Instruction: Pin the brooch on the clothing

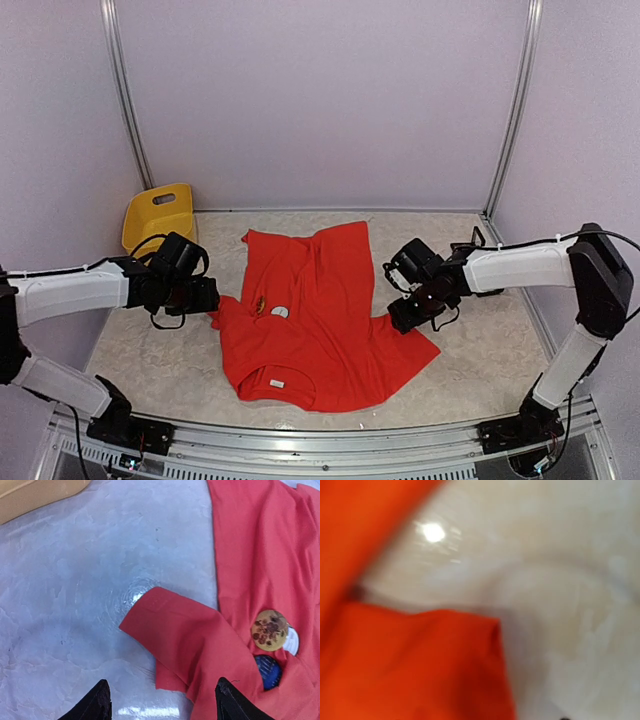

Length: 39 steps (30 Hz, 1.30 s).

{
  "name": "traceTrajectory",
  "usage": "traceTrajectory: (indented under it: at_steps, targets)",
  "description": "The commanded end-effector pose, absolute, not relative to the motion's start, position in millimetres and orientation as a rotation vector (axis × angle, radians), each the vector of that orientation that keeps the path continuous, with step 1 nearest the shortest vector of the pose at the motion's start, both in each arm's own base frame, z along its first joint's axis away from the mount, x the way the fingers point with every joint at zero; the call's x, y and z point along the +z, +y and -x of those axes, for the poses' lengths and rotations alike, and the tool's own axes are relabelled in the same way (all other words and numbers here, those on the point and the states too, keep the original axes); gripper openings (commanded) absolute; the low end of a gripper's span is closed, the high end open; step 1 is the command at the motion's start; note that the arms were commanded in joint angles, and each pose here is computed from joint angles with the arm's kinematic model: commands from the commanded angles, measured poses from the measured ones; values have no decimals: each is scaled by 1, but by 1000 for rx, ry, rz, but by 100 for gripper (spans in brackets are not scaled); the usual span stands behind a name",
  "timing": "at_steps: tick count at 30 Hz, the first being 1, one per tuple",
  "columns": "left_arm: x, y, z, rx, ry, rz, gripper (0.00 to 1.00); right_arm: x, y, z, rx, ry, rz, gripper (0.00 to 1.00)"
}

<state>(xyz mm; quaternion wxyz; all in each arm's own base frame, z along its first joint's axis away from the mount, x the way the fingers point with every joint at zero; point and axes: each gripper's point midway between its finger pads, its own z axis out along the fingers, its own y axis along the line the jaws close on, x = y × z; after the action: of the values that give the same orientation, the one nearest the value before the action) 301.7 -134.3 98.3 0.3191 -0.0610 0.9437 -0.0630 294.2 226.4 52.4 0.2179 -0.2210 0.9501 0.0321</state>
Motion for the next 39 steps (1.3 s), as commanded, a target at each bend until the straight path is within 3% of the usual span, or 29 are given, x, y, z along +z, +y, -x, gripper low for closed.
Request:
traceTrajectory:
  at_steps: [1, 5, 6, 10, 11, 17, 23, 32, 35, 39]
  targets:
    - [72, -124, -324, -124, 2474, 240, 68, 43, 223, -329, 31, 2576, 611, 63]
    - [38, -128, -317, -157, 2542, 242, 64, 27, 231, -327, 110, 2593, 633, 55]
    - [31, -129, -314, -160, 2559, 242, 63, 25, 234, -325, 139, 2594, 642, 49]
    - [16, -129, -307, -161, 2597, 231, 57, 19, 235, -319, 191, 2613, 654, 4]
    - [18, -130, -307, -164, 2594, 225, 56, 19, 230, -320, 192, 2622, 634, 0]
    - [23, -140, -310, -221, 2586, 183, 50, 36, 161, -340, 81, 2637, 332, 0]
    - [11, -163, -303, -190, 2667, 27, 48, 37, 154, -340, 108, 2642, 307, 0]
    - [-9, -173, -286, -207, 2759, -33, 19, 45, 155, -348, 91, 2620, 315, 0]
    - [-9, -172, -279, -204, 2765, -42, 0, 50, 154, -351, 82, 2609, 318, 0]
    - [10, -156, -274, -110, 2732, -15, 0, 59, 148, -353, 52, 2593, 312, 0]
